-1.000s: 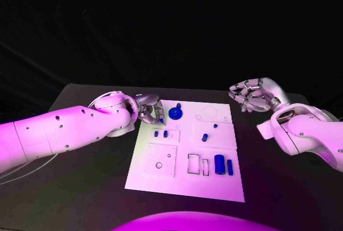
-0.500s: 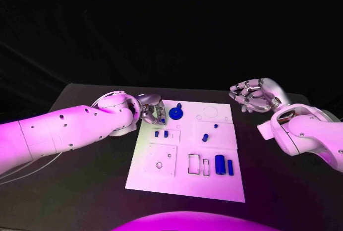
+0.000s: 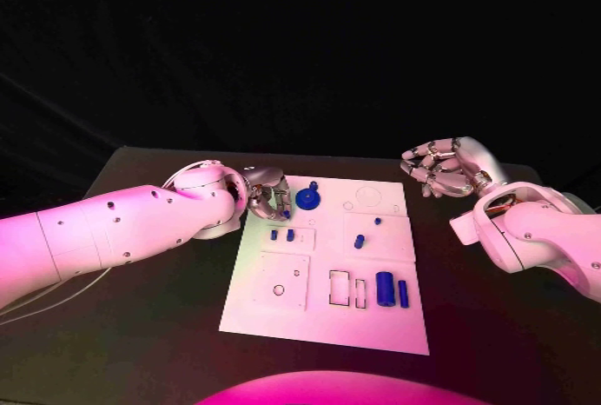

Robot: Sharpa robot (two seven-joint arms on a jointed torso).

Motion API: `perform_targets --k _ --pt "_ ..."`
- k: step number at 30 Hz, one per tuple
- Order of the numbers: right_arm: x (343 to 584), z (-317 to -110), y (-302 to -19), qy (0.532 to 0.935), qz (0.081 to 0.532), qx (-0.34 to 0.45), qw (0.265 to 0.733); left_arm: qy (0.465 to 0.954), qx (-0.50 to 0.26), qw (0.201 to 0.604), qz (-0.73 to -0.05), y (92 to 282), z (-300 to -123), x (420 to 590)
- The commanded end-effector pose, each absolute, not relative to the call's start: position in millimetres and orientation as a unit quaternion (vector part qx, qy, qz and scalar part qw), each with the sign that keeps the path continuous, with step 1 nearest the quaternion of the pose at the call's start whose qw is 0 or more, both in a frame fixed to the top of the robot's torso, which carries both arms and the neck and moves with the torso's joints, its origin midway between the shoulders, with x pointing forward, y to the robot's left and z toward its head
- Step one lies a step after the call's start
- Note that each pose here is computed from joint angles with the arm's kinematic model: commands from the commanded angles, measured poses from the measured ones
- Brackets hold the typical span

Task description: Assemble the parts on the task board

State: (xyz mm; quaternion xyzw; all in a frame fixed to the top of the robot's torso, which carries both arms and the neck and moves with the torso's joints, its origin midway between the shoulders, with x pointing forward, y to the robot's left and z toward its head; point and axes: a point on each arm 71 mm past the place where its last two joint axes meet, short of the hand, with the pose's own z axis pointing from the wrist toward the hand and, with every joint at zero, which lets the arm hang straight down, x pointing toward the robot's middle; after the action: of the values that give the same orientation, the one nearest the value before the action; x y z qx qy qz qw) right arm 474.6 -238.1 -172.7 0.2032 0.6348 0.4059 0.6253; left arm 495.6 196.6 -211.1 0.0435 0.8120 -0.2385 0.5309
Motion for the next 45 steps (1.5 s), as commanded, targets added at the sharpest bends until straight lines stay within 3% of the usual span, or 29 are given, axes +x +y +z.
perform_targets --k 1,45 --pt "474.1 -172.9 -236.5 0.636 0.41 0.195 0.624 0.821 0.049 0.518 -0.234 195.3 -213.3 494.7" --pt "473.6 -173.2 -236.2 0.637 0.41 0.196 0.623 0.822 0.057 0.517 -0.229 191.5 -215.4 497.2"
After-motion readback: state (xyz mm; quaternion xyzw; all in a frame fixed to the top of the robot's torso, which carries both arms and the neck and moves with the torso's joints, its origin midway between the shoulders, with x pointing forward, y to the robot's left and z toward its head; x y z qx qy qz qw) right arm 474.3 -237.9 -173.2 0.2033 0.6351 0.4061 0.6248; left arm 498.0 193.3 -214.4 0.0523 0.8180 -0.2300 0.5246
